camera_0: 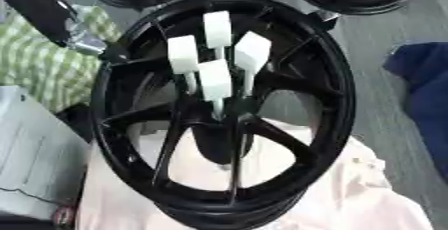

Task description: Pull the pin out of the wheel hub.

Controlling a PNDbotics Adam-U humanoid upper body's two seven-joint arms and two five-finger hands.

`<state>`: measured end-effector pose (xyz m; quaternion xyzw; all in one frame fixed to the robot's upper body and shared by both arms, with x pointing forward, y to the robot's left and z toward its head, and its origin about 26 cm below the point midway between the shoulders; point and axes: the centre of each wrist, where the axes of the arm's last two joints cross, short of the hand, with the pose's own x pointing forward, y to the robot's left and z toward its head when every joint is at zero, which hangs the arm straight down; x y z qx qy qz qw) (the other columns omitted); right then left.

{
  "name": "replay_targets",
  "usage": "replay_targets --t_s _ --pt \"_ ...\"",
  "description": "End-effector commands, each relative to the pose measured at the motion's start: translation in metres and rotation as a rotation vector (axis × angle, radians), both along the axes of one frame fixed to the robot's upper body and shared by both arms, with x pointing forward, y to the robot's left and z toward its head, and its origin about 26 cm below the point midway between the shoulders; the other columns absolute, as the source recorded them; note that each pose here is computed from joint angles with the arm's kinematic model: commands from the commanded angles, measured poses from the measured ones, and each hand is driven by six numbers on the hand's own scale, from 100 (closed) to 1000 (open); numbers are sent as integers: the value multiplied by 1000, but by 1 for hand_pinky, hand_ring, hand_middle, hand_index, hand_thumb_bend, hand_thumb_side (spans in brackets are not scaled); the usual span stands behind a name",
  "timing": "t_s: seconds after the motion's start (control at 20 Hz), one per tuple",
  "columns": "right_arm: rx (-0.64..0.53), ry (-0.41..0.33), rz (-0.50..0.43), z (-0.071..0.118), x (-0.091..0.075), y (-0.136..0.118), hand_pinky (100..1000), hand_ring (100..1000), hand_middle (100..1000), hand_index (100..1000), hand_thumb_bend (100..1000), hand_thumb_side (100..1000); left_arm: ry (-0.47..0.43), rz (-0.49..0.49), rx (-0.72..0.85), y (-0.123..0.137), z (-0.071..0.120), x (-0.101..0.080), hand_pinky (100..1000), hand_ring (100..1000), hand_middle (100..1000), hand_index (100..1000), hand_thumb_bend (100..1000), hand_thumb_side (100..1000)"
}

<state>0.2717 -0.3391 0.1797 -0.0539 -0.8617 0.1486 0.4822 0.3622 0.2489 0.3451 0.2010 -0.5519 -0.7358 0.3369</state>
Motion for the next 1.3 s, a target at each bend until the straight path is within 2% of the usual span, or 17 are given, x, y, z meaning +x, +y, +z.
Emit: replay_targets --t_s 0.05,0.3,0.85,1.3 --pt "-32 -22 9 10 -1 0 747 655 645 752 428 470 -39 54 8 -5 8 -1 893 854 735 888 597 589" --pt "-29 -16 6 10 -1 0 747 655 645 752 432 470 -35 90 -4 -20 7 -4 911 867 734 902 647 562" --pt "-24 -5 5 9 -1 1 747 656 646 753 434 469 18 160 -1 -54 7 -9 913 870 724 883 686 547" --pt "-19 -2 2 9 -1 2 747 656 645 752 439 468 33 216 28 -62 1 -7 881 821 686 845 701 536"
